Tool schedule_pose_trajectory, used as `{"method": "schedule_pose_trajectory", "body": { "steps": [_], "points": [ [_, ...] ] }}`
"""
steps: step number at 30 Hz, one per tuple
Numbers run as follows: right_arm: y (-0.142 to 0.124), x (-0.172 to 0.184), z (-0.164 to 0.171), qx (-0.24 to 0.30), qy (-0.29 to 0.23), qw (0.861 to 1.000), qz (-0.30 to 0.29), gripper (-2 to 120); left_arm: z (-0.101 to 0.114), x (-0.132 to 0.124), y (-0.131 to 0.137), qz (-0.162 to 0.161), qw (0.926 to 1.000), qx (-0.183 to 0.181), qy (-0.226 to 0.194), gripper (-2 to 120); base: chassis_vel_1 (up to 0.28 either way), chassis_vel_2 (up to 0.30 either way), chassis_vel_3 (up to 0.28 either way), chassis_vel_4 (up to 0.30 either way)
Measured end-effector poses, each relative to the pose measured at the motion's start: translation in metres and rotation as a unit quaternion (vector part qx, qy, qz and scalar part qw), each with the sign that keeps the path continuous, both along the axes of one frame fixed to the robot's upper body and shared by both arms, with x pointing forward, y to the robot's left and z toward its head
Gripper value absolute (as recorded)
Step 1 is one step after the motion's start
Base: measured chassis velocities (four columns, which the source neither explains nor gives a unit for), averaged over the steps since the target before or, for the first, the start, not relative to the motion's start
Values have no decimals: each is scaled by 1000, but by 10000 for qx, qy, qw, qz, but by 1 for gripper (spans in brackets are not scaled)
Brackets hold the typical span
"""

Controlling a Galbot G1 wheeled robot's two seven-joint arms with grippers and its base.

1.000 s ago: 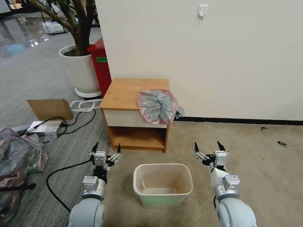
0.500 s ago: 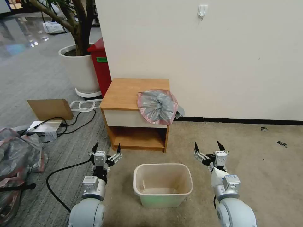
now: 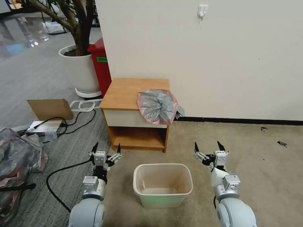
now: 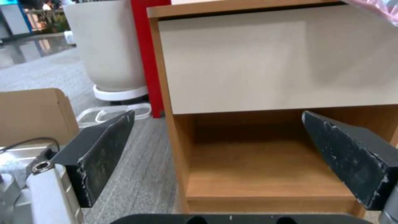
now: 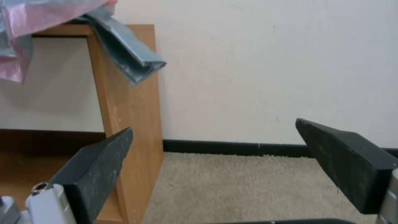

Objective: Pick up the garbage bag from the table and place it over the trash can.

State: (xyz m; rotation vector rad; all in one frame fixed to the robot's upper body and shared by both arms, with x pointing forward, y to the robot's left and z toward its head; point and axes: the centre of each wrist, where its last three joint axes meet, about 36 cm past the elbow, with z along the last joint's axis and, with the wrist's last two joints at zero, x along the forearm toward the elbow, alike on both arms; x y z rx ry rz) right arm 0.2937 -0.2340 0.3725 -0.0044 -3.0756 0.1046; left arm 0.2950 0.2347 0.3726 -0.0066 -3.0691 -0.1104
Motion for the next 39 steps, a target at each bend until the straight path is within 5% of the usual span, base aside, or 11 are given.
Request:
{"method": "schedule_pose_trajectory", "body": {
  "steps": [11, 19, 28, 33, 35, 37, 39],
  "points": [
    [-27, -51, 89, 306, -467, 9963, -651, 100, 83, -34, 33, 246, 9996, -136, -27, 100, 0, 0, 0, 0],
    [-18, -59, 82, 625, -209, 9965, -513, 100, 151, -63, 37, 88, 9997, -229, 82, 100, 0, 0, 0, 0],
    [-23, -45, 63, 851, -167, 9954, -398, 100, 154, -67, 41, 100, 9990, -233, 359, 100, 0, 0, 0, 0],
    [-24, -20, 59, 1700, -177, 9850, -222, 100, 153, -73, 52, -45, 9978, -160, 639, 100, 0, 0, 0, 0],
    [-13, 2, 60, 2672, -85, 9635, -157, 100, 152, -74, 53, -64, 9976, -152, 674, 100, 0, 0, 0, 0],
    [-9, 10, 60, 3009, -21, 9535, -144, 100, 152, -74, 53, -67, 9975, -151, 681, 100, 0, 0, 0, 0],
    [1, 35, 59, 3751, 113, 9268, -125, 100, 151, -74, 54, -70, 9975, -150, 689, 100, 0, 0, 0, 0]
  ]
}}
